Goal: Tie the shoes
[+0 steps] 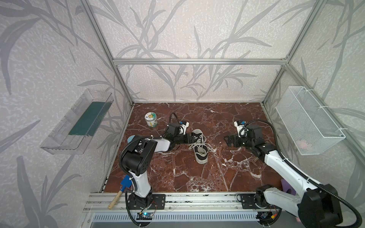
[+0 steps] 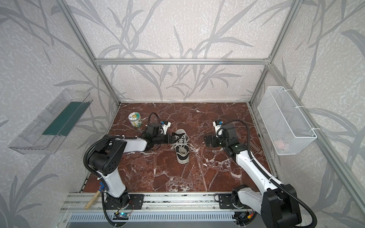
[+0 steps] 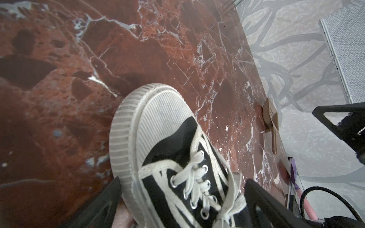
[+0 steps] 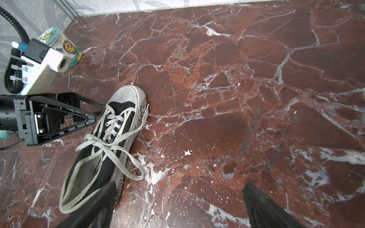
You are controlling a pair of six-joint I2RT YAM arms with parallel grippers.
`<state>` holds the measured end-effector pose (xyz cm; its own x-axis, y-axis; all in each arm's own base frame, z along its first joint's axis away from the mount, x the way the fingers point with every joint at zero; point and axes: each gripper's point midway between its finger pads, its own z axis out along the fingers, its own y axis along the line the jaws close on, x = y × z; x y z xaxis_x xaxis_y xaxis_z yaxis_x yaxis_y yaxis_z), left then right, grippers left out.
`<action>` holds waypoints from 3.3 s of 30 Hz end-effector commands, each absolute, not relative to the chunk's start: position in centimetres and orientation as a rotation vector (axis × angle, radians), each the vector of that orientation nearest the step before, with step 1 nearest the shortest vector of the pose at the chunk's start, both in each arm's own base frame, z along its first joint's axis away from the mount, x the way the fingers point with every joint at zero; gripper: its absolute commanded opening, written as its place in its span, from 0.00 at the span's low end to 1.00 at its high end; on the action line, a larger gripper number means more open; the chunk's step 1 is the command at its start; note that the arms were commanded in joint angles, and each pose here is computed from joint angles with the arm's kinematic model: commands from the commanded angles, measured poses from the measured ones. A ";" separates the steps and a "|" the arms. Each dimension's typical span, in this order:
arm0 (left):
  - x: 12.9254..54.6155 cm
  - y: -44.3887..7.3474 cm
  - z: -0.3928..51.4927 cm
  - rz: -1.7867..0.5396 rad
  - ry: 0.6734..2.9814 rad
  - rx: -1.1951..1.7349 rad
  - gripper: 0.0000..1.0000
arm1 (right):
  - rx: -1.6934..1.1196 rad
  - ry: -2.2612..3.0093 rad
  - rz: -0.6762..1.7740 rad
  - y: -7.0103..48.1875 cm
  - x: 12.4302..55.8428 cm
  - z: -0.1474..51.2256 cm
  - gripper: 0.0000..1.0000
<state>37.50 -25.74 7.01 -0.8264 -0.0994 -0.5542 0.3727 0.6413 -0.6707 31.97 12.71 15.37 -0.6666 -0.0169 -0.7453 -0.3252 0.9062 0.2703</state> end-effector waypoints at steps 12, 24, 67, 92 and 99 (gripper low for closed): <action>38.7 -27.0 9.0 -1.126 2.283 0.306 0.99 | -0.256 2.249 0.499 12.6 31.5 15.7 0.99; 38.7 -26.6 7.7 -1.080 2.345 0.281 0.99 | -0.252 2.256 0.511 12.7 31.6 15.4 0.99; 36.7 2.3 14.9 0.344 1.880 -0.145 0.99 | 0.013 2.012 -0.150 1.5 37.3 11.5 0.99; 39.0 4.9 9.9 0.294 1.852 -0.243 0.99 | -0.076 1.926 -0.110 2.4 39.6 9.1 0.99; 39.0 4.9 9.8 0.295 1.852 -0.242 0.99 | -0.075 1.925 -0.110 2.4 39.6 9.2 0.99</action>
<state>38.34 4.73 8.77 -0.3337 -0.0041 -0.9427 -0.3013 0.9480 0.1025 38.87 2.51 7.26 -0.4031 -0.1111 -0.9084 -0.0091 0.9930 -0.1174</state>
